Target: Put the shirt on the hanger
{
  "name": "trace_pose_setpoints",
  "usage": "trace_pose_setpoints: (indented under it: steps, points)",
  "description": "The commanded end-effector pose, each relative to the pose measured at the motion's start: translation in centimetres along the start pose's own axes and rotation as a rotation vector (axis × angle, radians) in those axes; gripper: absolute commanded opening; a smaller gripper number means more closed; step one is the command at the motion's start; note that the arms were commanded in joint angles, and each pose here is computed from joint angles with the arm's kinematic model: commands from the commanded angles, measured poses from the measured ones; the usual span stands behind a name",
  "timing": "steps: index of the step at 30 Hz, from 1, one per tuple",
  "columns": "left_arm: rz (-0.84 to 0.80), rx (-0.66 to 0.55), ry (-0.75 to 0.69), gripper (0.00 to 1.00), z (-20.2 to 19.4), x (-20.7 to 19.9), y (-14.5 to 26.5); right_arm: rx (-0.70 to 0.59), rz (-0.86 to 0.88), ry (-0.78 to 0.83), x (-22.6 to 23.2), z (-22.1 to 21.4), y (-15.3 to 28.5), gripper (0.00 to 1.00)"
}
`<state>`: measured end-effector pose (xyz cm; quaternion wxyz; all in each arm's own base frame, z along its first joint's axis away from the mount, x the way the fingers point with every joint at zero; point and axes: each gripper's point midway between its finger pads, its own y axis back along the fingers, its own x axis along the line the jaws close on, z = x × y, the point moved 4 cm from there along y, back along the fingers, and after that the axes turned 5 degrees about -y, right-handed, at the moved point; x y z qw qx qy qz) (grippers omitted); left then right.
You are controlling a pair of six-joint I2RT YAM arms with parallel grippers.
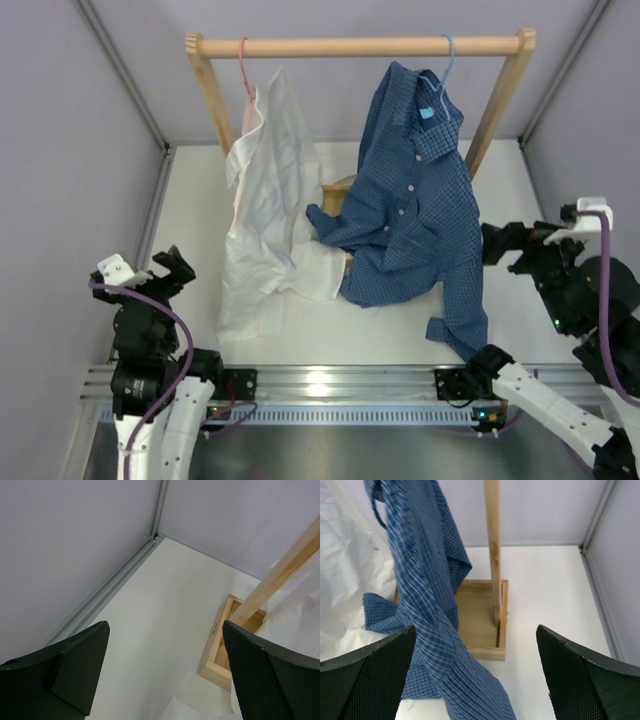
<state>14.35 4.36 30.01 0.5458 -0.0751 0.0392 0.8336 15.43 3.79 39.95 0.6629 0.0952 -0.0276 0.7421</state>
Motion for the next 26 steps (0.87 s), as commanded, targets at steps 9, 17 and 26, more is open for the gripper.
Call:
trace_pose_setpoints:
  steps: [9, 17, 26]
  points:
    - [-0.259, -0.089, -0.111, 0.98, 1.2, -1.8, 2.6, 0.015, -0.216, 0.078, -6.7, -6.1, 4.0, 0.99]
    - [-0.393, 0.019, -0.181, 0.98, 1.6, -3.4, 3.6, -0.003, -0.191, 0.046, -6.8, -6.2, 4.7, 1.00]
    - [-0.387, 0.016, -0.181, 0.98, 1.5, -3.2, 3.6, -0.011, -0.211, 0.064, -7.6, -5.7, 5.5, 0.99]
